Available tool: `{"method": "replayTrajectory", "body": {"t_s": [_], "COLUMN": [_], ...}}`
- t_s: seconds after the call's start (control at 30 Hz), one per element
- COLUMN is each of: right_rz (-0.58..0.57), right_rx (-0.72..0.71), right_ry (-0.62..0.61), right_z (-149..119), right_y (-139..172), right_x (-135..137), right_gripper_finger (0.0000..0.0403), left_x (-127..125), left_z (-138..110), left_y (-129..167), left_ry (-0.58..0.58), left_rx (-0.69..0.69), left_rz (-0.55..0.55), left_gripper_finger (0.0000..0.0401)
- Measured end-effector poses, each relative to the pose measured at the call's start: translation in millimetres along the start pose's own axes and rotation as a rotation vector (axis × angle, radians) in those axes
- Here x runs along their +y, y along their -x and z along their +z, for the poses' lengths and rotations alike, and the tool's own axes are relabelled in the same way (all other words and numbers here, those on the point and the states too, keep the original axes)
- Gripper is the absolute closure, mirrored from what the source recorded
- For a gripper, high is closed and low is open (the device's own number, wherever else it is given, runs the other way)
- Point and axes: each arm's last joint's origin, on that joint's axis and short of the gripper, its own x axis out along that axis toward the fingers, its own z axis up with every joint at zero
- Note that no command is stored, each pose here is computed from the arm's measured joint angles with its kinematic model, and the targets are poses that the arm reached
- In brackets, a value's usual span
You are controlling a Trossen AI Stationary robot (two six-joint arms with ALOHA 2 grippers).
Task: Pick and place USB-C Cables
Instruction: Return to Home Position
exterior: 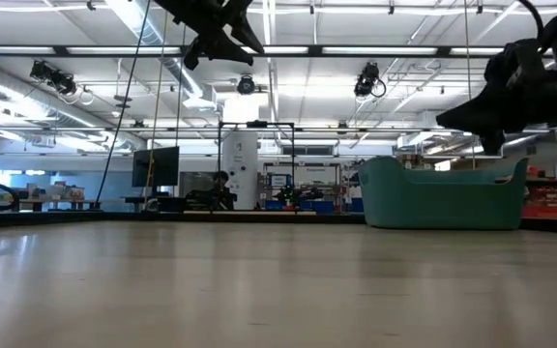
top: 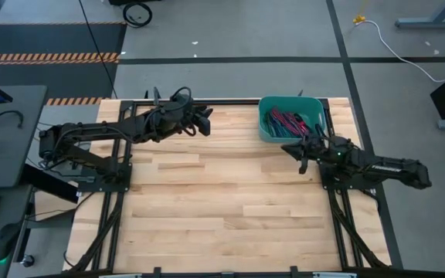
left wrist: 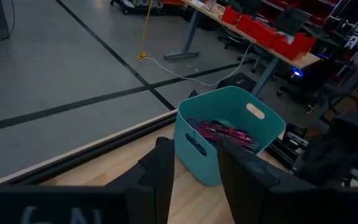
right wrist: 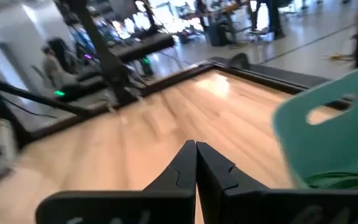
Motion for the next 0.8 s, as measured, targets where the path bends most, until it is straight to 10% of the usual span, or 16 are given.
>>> {"method": "replayTrajectory", "body": {"t_s": [0.37,0.8], "right_rz": [-0.032,-0.030], "right_rx": [0.036,0.030], "right_ry": [0.004,0.004], "right_z": [-3,-2], "right_y": [-3,-3], "right_x": [-3,-3], "right_gripper_finger": [0.0388,0.0387], "left_x": [1,63], "left_z": [5,-37], "left_y": [13,90], "left_ry": [-0.026,-0.055], "left_rx": [0.047,-0.002], "left_rz": [-0.148,-0.207], "left_gripper_finger": [0.0284,0.0362]}}
